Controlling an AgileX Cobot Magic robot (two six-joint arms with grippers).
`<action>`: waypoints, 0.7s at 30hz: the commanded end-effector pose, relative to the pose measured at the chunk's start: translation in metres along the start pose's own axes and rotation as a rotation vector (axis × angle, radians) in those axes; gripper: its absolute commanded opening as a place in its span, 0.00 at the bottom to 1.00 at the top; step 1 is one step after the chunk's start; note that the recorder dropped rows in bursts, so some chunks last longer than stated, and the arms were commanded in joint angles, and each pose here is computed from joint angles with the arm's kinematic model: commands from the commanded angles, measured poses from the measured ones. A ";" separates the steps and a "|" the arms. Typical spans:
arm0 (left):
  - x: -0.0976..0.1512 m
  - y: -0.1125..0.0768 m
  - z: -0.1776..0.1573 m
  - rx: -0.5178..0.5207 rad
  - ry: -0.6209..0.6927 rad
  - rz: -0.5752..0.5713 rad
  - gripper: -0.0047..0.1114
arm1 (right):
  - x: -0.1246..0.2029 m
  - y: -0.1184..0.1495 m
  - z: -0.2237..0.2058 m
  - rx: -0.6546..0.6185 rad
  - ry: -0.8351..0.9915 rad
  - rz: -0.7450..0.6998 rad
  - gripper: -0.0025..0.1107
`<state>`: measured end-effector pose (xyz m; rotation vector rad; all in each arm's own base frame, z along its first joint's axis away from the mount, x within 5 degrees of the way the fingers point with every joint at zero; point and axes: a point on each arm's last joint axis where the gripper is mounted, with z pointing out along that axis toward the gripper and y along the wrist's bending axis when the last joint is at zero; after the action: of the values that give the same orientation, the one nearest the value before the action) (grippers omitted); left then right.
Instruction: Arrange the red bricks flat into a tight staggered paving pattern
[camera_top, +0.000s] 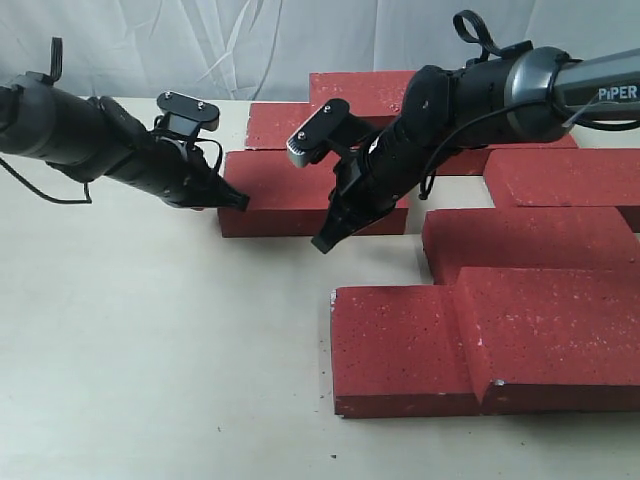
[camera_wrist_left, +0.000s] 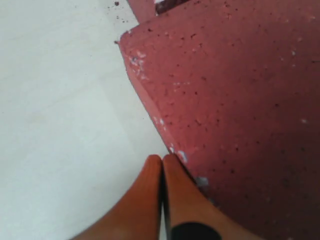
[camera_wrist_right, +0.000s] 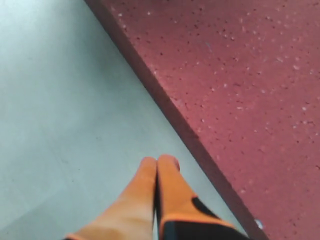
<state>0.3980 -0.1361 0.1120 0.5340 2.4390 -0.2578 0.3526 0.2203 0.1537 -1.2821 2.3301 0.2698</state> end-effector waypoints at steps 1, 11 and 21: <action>-0.004 -0.010 0.000 0.012 -0.013 0.006 0.04 | 0.002 -0.001 -0.001 -0.015 0.018 0.006 0.01; -0.004 -0.010 0.000 0.017 -0.016 -0.022 0.04 | 0.012 -0.001 0.012 -0.025 0.082 -0.064 0.01; -0.006 -0.018 0.001 0.025 -0.021 -0.008 0.04 | 0.012 -0.003 0.014 -0.005 0.076 -0.077 0.01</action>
<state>0.3956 -0.1457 0.1129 0.5234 2.4364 -0.2847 0.3520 0.2174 0.1364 -1.3990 2.3444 0.2176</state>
